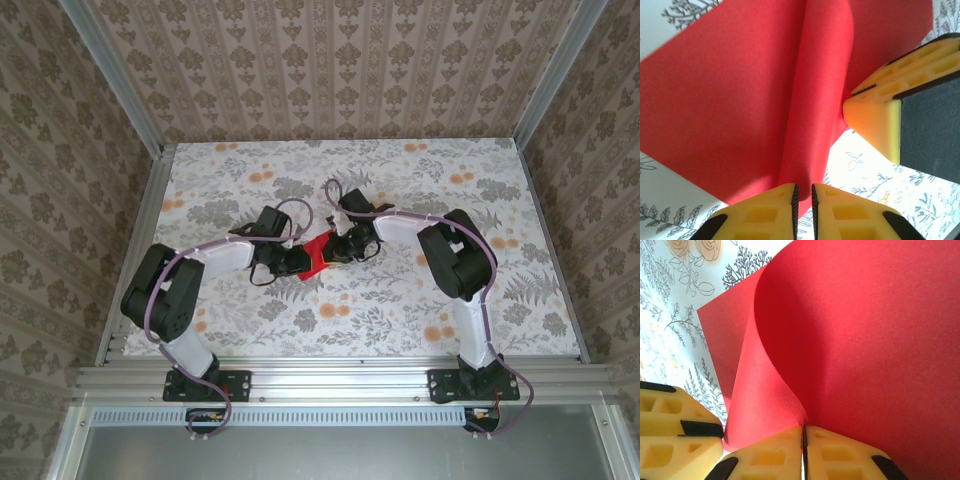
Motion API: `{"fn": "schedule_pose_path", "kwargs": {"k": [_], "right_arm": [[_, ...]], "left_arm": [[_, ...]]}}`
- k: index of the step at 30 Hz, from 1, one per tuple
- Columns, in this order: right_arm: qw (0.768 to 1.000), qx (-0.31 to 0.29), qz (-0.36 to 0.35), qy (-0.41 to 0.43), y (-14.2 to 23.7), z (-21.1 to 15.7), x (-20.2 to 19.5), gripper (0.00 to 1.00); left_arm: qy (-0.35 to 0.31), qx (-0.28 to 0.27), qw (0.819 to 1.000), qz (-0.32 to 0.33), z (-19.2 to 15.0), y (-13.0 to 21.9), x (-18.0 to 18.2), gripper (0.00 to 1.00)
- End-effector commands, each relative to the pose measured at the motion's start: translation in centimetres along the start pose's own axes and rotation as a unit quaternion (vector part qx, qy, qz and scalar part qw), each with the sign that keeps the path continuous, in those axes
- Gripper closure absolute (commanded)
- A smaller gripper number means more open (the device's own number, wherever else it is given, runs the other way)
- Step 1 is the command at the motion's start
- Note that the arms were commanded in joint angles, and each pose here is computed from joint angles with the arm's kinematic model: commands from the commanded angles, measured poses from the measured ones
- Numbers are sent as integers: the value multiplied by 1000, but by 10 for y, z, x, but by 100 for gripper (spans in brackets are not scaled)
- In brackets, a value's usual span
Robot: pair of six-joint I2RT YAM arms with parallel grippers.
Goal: Fold a paper plane with a square sheet of paper (pick it up from the middle)
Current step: Fold the triangle a second time at the center of the table.
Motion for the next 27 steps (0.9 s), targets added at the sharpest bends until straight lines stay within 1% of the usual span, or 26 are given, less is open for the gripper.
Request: {"fn": "schedule_pose_path", "kwargs": {"k": [1, 10, 27], "right_arm": [[1000, 11, -13, -4, -3, 0, -4, 90], [1000, 14, -18, -7, -4, -1, -6, 89], [998, 11, -45, -42, -9, 1, -15, 89]], "left_arm": [[-14, 17, 1000, 20, -4, -4, 3, 84], [-16, 30, 999, 35, -7, -8, 5, 86], [-11, 27, 999, 13, -5, -10, -2, 85]]}}
Point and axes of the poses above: each hand's point on the last joint's axis, 136 mm out from that joint toward the fingers, its own y axis back along the fingers, its own x axis along the line the jaws close on, z = x × y, the point moved 7 cm from there along y, back along the fingers, and after that the axes turned 6 degrees about -y, right-handed, at the moved point
